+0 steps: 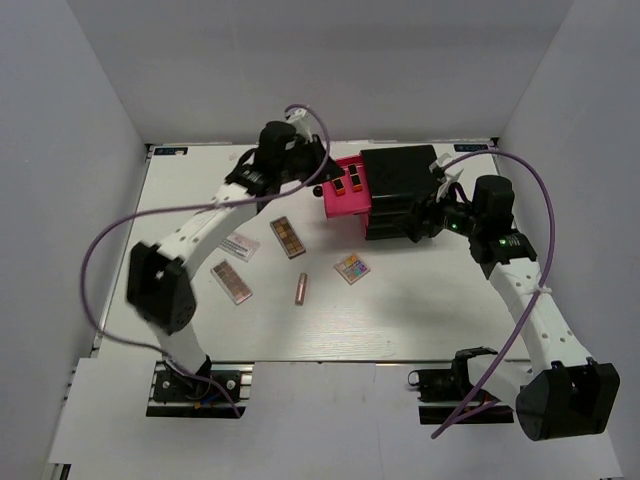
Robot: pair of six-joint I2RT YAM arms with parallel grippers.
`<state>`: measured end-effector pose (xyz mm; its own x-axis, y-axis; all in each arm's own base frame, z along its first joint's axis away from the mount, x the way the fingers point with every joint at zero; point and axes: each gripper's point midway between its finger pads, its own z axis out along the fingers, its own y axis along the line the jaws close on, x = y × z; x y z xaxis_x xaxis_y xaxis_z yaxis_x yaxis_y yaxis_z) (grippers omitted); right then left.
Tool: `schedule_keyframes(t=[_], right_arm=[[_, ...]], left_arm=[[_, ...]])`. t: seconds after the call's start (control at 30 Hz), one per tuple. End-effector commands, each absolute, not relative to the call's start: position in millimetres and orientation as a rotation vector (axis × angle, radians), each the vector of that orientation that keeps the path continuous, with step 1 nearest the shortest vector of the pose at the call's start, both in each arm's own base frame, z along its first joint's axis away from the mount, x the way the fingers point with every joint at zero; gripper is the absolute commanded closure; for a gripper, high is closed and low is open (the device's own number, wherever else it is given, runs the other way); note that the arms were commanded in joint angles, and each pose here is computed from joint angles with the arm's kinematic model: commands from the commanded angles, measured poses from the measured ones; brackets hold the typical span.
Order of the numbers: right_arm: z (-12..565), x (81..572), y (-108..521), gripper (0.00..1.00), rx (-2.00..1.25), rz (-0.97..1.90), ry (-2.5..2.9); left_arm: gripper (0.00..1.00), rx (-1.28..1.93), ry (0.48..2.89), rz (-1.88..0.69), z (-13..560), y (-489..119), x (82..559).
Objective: Organize the makeup
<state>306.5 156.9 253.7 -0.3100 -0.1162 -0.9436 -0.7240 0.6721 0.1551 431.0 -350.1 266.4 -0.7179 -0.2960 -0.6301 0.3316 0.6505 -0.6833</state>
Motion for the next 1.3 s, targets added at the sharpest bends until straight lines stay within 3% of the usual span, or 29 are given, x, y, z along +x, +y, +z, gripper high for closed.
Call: schedule_keyframes(t=[0.0, 0.07, 0.1, 0.17, 0.3, 0.5, 0.6, 1.03, 1.2, 1.27], right_arm=[[269, 298, 162, 0.22, -0.787, 0.695, 1.675], [269, 294, 163, 0.16, -0.805, 0.698, 1.664], [270, 292, 163, 0.13, -0.814, 0.697, 1.654], [267, 292, 162, 0.12, -0.815, 0.693, 1.656], [264, 292, 163, 0.18, -0.813, 0.7, 1.666], [258, 291, 162, 0.38, -0.811, 0.714, 1.682], [256, 292, 161, 0.38, -0.799, 0.715, 1.689], [254, 292, 159, 0.36, -0.789, 0.722, 1.694], [256, 291, 159, 0.36, -0.789, 0.721, 1.689], [256, 291, 158, 0.36, -0.787, 0.718, 1.689]], left_arm=[[0.81, 0.36, 1.9, -1.045, 326, -313, 353], [0.72, 0.436, 1.893, -1.031, 308, -300, 326], [0.65, 0.46, 1.965, -1.013, 271, -290, 310], [0.49, 0.518, 1.991, -0.979, 257, -274, 285], [0.38, 0.527, 2.145, -0.885, 202, -248, 259], [0.35, 0.393, 2.42, -0.593, 119, -209, 252], [0.34, 0.372, 2.535, -0.426, 92, -197, 251], [0.28, 0.437, 2.647, -0.166, 38, -213, 263], [0.3, 0.448, 2.675, -0.094, 25, -216, 266], [0.36, 0.44, 2.685, -0.062, 21, -213, 266]])
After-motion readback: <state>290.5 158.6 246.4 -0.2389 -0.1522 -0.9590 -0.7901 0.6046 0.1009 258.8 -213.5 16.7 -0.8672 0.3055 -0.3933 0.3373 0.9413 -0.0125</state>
